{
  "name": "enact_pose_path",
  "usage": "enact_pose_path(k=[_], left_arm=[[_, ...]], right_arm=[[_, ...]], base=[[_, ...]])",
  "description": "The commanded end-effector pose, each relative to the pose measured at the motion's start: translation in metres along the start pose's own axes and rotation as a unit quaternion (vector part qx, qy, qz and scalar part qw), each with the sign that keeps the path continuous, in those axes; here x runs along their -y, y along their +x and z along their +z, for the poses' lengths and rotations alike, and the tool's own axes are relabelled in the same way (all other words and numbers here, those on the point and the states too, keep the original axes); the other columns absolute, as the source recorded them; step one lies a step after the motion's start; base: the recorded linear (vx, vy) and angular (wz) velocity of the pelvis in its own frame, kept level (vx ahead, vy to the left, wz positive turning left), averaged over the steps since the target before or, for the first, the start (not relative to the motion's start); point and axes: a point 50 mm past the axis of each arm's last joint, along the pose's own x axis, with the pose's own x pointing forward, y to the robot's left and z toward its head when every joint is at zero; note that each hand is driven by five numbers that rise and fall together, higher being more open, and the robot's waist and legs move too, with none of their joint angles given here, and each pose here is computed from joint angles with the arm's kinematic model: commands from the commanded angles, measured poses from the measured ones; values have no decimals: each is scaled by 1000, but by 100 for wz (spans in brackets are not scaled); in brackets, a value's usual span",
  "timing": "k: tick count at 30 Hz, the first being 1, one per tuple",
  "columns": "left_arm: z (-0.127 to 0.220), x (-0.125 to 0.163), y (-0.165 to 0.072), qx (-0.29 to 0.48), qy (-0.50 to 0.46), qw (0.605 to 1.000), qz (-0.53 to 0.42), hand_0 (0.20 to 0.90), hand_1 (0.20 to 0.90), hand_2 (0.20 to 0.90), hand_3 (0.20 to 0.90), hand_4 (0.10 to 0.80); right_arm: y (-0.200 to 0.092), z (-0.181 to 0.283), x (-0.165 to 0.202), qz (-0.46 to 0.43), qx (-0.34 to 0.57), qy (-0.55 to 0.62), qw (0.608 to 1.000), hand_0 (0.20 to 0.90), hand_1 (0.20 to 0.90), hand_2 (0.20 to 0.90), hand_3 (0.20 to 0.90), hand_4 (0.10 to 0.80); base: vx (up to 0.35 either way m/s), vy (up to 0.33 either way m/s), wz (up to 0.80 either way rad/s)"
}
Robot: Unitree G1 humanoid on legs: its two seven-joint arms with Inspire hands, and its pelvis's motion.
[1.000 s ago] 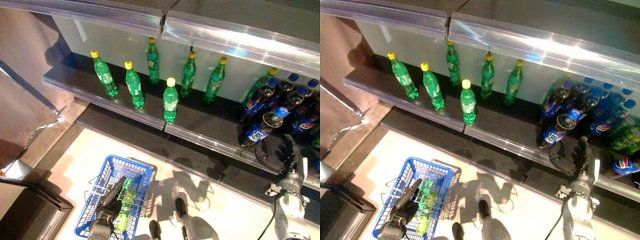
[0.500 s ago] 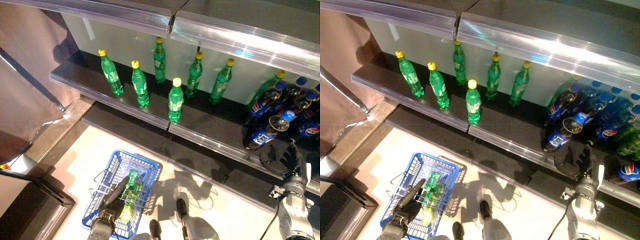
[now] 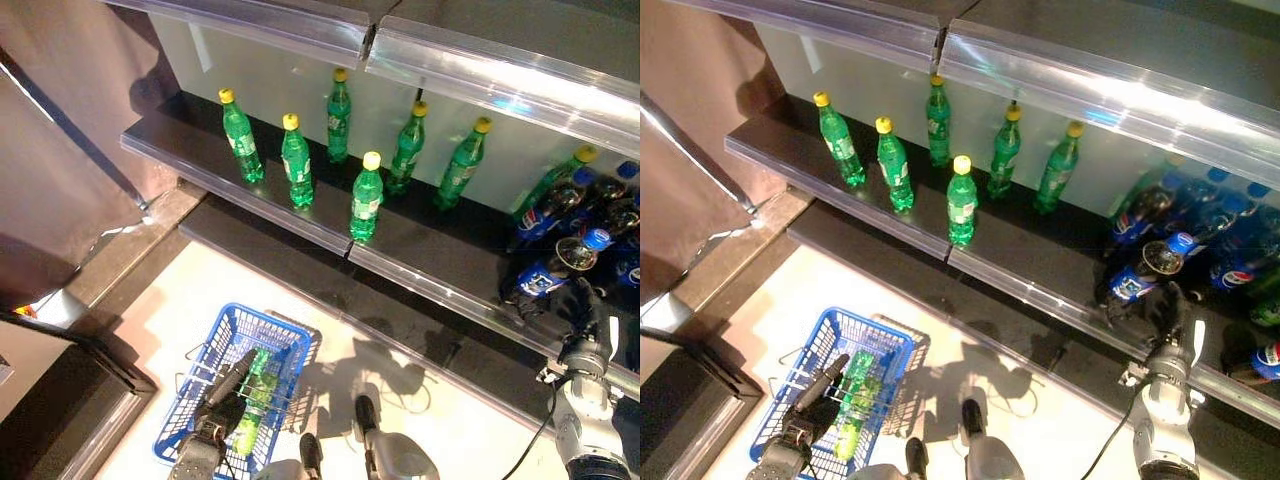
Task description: Pick up the drink and place into the basket.
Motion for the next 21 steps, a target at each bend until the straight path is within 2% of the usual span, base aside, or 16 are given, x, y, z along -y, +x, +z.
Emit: enact_pose_path(k=[1, 21], left_arm=[[83, 62, 5, 129, 81, 971, -183, 300, 300, 300, 200, 100], [96, 66, 5, 128, 90, 969, -193, 300, 300, 300, 200, 100]], right_arm=[[26, 60, 29, -47, 95, 18, 994, 900, 900, 900, 900, 800], [40, 77, 49, -111, 103, 88, 984, 900, 900, 900, 900, 800]], base=[[27, -13, 5], [10, -6, 1]])
